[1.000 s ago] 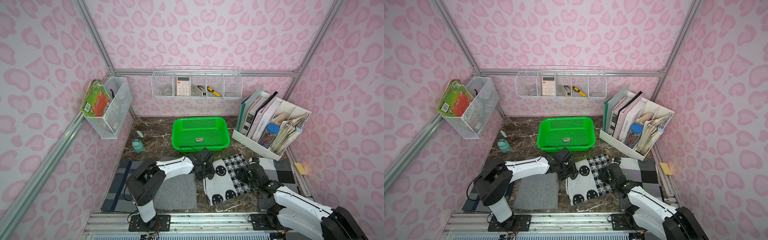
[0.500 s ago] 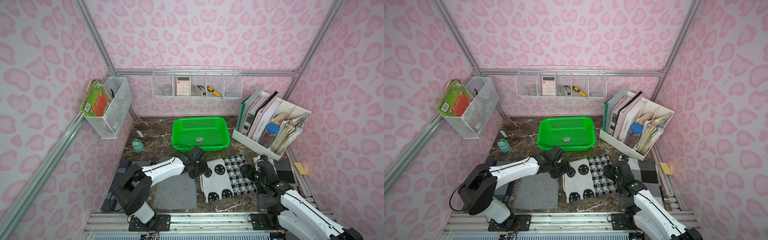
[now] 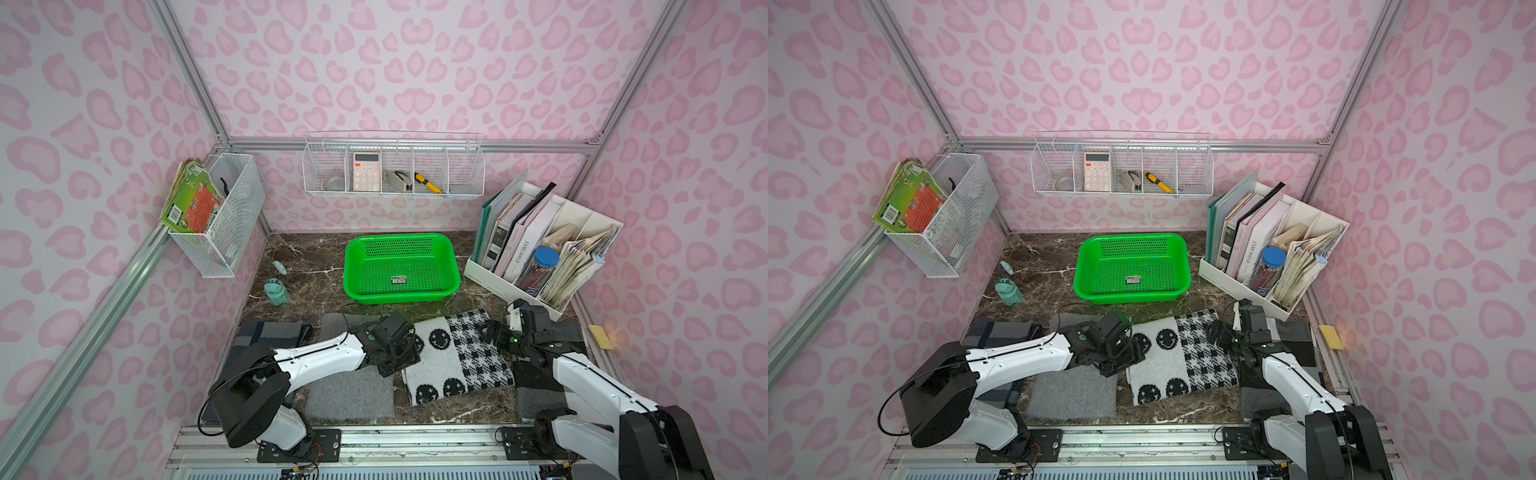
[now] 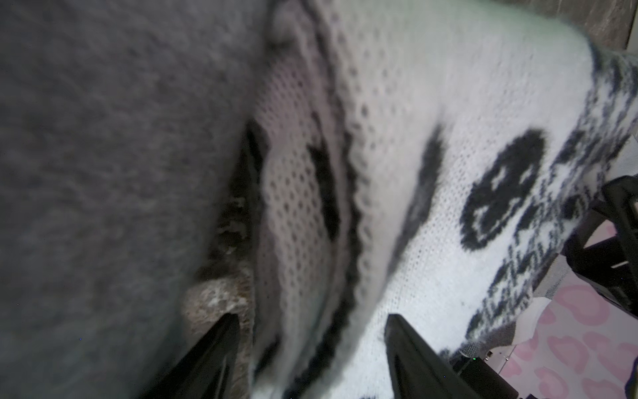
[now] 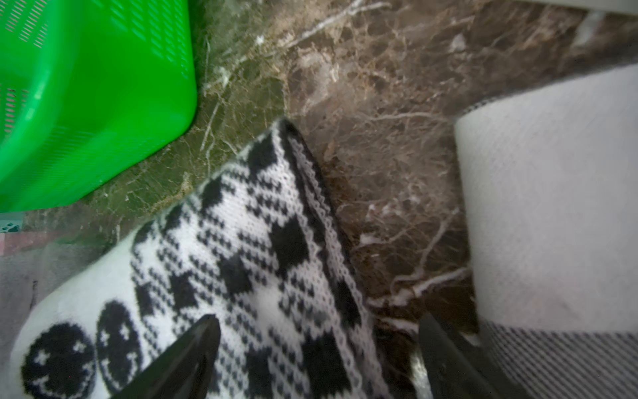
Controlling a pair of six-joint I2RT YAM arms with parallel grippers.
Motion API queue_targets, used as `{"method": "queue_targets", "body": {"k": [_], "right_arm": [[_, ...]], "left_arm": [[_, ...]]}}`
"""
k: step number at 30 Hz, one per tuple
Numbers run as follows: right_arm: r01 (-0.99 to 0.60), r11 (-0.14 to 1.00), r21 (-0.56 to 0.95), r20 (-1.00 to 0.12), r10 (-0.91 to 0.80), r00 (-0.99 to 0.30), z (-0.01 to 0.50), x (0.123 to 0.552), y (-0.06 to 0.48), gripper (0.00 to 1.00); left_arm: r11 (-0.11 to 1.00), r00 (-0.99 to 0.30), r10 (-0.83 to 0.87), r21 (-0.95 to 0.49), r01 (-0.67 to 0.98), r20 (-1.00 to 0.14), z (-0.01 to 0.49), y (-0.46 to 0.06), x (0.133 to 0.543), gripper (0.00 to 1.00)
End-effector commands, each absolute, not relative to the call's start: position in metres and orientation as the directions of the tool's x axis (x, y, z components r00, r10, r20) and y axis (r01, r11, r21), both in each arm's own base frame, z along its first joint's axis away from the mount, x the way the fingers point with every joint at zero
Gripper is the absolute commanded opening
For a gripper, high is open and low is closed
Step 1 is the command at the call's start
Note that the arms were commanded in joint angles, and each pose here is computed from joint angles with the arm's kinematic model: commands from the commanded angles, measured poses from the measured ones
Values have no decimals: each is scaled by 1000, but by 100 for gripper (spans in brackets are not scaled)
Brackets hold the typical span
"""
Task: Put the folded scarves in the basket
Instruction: Adjust the scarf at the center of the board, then pick up the scarf at the center of the board.
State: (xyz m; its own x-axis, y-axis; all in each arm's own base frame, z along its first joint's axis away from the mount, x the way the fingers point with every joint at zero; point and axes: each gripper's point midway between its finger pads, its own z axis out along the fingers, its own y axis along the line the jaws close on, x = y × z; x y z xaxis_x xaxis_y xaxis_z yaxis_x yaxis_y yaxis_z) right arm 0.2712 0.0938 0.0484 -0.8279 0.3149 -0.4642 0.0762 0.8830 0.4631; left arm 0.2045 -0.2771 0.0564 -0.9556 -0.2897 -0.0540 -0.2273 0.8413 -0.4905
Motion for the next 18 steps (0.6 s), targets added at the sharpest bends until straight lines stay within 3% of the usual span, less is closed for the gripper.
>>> {"method": "queue_targets", "body": {"k": [1, 14, 18], "right_arm": [[43, 885, 464, -445, 275, -852, 44, 274, 99, 93], [54, 898, 436, -408, 250, -878, 27, 266, 104, 90], [65, 910, 410, -400, 243, -884, 23, 260, 106, 90]], "left_arm": [[828, -948, -312, -508, -237, -67, 57, -281, 210, 71], [855, -941, -337, -421, -303, -7, 24, -280, 195, 71], [854, -944, -331, -423, -302, 6, 19, -288, 193, 66]]}}
